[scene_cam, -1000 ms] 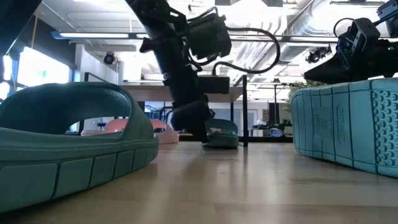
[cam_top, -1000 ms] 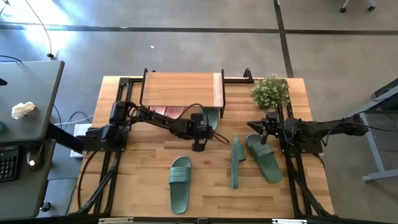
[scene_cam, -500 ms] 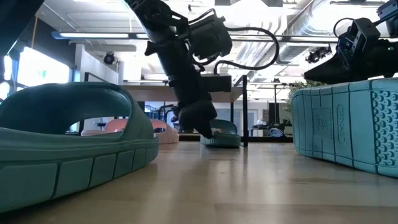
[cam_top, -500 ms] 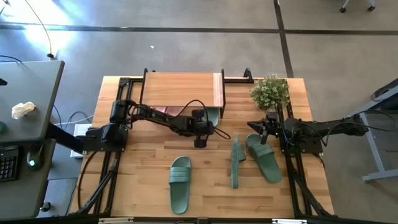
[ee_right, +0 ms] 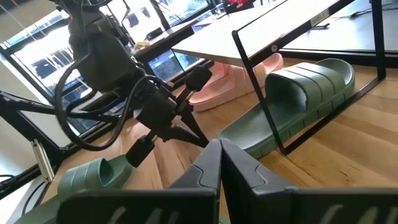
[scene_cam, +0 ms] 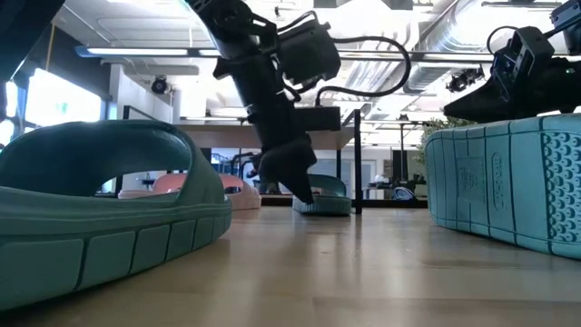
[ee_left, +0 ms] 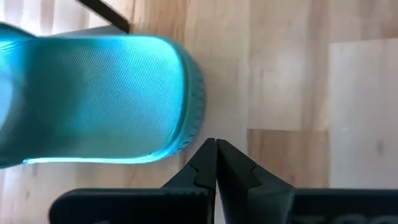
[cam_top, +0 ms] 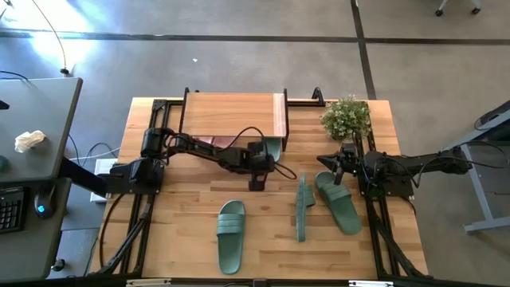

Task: Pick and place slides into the shelf
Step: Put the right green slipper on the bottom shelf, then put the left blue slipper on the bottom shelf

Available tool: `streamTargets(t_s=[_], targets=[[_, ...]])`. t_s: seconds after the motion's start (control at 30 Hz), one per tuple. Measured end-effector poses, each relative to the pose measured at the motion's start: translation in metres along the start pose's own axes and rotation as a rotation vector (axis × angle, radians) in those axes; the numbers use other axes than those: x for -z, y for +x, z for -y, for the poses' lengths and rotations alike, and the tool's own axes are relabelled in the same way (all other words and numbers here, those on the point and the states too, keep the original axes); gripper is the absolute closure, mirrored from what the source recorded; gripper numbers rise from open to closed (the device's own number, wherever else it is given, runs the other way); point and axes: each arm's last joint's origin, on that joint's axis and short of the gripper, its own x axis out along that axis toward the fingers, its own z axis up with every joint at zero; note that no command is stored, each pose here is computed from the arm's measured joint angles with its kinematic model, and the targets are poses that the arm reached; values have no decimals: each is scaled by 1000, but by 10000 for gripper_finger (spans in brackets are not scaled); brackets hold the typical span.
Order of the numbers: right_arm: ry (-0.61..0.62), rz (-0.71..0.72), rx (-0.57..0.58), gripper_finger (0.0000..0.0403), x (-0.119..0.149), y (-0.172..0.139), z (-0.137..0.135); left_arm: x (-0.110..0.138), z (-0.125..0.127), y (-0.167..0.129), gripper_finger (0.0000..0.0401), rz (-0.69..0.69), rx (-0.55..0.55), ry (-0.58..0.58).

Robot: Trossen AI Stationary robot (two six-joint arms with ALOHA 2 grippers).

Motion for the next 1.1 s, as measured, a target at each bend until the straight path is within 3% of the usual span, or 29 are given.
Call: streamTargets(t_s=[0.27, 0.5, 0.77, 0.93, 1.1], targets=[[0, 1, 1, 403, 0, 0, 0, -15, 3, -18, 400, -14, 77, 32], [-2, 1, 2, 403, 0, 0, 0, -31, 28, -57, 400, -93, 207, 292], [-2, 1, 2, 403, 0, 0, 0, -53, 62, -123, 400, -81, 317, 597], [-2, 1, 2, 403, 0, 0, 0, -66, 75, -170, 400, -25, 422, 692], [-2, 1, 2, 403, 0, 0, 0, -73, 83, -217, 400, 29, 445, 747]])
